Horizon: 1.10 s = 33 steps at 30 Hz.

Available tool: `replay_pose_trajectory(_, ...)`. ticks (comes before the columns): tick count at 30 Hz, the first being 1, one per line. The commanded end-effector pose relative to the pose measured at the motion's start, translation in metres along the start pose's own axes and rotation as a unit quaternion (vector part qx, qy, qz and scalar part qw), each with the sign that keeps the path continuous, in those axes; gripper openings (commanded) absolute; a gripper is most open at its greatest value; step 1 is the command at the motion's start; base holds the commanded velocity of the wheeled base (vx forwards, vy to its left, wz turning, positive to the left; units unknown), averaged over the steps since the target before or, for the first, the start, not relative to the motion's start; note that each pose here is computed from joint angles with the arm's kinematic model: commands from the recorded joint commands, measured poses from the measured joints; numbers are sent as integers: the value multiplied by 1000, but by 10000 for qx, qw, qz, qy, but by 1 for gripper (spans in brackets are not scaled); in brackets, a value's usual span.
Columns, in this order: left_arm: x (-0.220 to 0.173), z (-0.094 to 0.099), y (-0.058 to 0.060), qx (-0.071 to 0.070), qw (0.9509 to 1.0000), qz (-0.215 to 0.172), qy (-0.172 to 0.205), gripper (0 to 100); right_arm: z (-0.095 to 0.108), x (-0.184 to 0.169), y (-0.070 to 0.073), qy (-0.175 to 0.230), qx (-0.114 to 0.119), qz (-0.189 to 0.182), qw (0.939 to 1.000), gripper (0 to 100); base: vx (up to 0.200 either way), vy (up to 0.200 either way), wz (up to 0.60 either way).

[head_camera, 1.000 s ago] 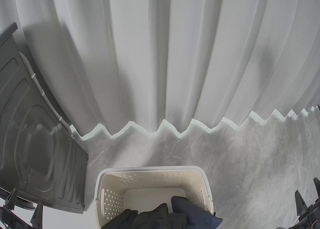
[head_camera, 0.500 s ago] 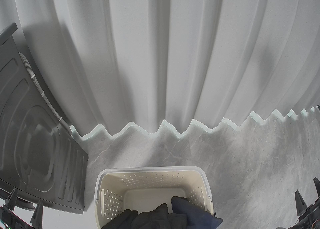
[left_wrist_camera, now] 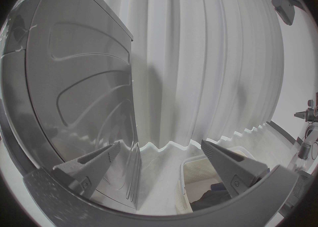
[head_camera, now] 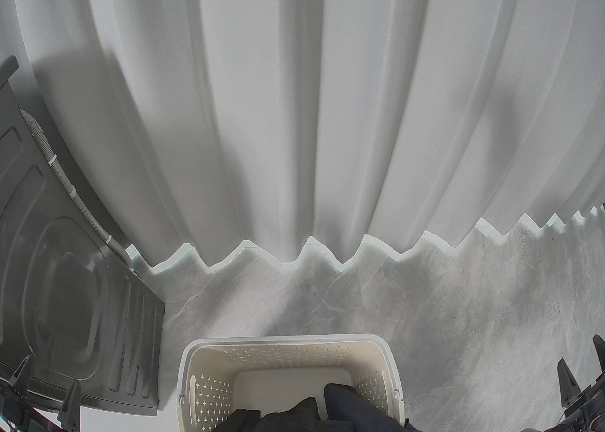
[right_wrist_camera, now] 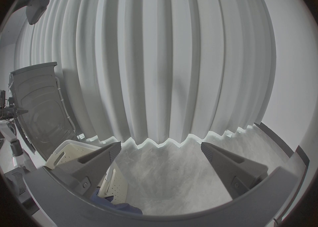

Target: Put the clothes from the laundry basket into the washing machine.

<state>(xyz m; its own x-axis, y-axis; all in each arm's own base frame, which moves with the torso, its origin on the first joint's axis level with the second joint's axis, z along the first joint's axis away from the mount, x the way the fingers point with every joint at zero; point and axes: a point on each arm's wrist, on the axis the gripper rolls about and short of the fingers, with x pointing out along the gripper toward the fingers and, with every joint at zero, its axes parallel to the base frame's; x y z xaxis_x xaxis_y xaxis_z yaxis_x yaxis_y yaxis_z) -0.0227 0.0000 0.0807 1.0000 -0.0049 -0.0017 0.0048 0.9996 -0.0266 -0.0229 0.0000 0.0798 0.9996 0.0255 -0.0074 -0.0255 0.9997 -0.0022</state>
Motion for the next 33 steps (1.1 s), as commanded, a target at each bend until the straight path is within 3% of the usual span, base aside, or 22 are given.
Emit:
replay_pose_trajectory(1, 0, -4, 0, -5, 10000, 1, -16, 100, -4, 0, 0, -7, -4, 3, 10000, 100, 0, 0, 0)
replay_pose_trajectory(22, 0, -4, 0, 3, 10000, -7, -16, 100, -4, 0, 0, -7, 4, 3, 10000, 100, 0, 0, 0)
replay_pose_trajectory(33, 0, -4, 0, -5, 10000, -7, -16, 100, -4, 0, 0, -7, 4, 3, 10000, 100, -200, 0, 0)
